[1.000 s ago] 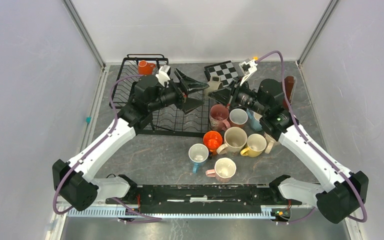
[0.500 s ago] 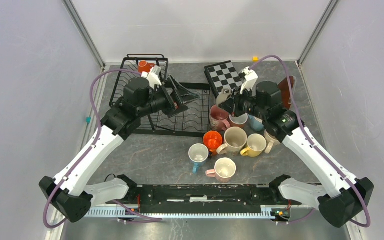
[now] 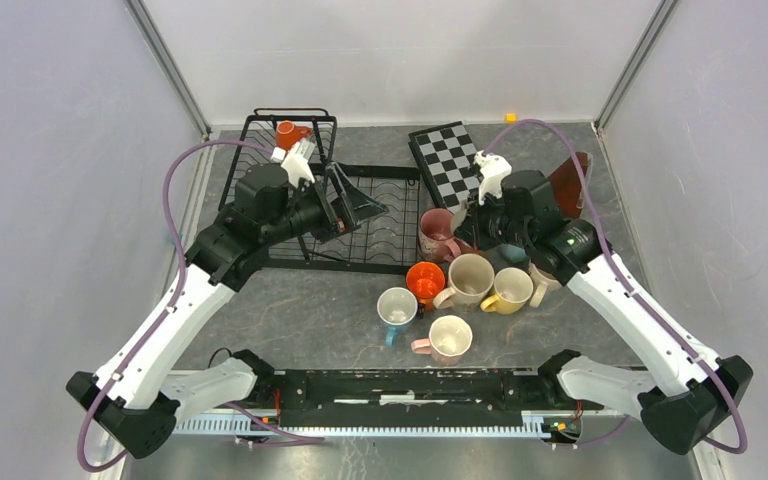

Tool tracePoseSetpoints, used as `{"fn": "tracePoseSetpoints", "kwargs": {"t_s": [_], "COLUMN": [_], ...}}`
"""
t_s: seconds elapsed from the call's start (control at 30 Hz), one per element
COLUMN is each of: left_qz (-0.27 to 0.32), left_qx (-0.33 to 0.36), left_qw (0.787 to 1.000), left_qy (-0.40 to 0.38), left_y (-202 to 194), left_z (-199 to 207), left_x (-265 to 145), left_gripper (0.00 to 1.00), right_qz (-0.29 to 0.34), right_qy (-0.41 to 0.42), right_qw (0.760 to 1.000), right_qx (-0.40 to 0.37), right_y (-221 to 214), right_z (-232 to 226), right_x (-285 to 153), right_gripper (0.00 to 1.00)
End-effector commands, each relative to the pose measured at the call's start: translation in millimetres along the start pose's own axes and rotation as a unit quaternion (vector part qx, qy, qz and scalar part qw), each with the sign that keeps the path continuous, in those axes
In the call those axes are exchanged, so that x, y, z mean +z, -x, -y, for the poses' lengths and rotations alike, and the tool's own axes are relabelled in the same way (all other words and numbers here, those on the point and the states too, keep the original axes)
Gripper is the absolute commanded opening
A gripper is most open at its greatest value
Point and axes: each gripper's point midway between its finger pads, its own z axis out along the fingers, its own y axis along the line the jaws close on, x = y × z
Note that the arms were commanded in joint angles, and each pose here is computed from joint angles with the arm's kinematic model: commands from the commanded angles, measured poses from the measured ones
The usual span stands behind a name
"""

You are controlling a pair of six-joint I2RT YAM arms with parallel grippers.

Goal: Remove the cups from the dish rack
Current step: Place the cup into the cup.

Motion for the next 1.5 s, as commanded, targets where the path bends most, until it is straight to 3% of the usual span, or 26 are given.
{"fn": "tracePoseSetpoints", "kwargs": {"t_s": [0.0,0.4,0.9,1.47], "left_qz": [0.009,-0.006,0.0,0.021], "left_qx": [0.033,0.034,0.037,0.057], "left_qw": [0.999,0.999,0.999,0.998], "left_qy": [-0.009,-0.002,0.03,0.033], "left_y": [1,-6,-13,-8], "left_z": [1,-1,-18,-16], "left_x": [-8,-11,-19,-34], "left_gripper": [1.0,1.0,1.0,1.0], "right_qz": [0.005,-0.032,-0.072,-0.117], "right_qy": [-0.017,-0.047,-0.042,-0.026], "right_qw": [0.999,0.997,0.995,0.991], "right_qx": [-0.026,-0.045,-0.06,-0.064], "right_y": [6,-4,13,-29], "right_z": [3,14,8,5], "right_x": [-12,-28,-17,-15], "right_gripper": [0.0,0.0,0.0,0.0]}}
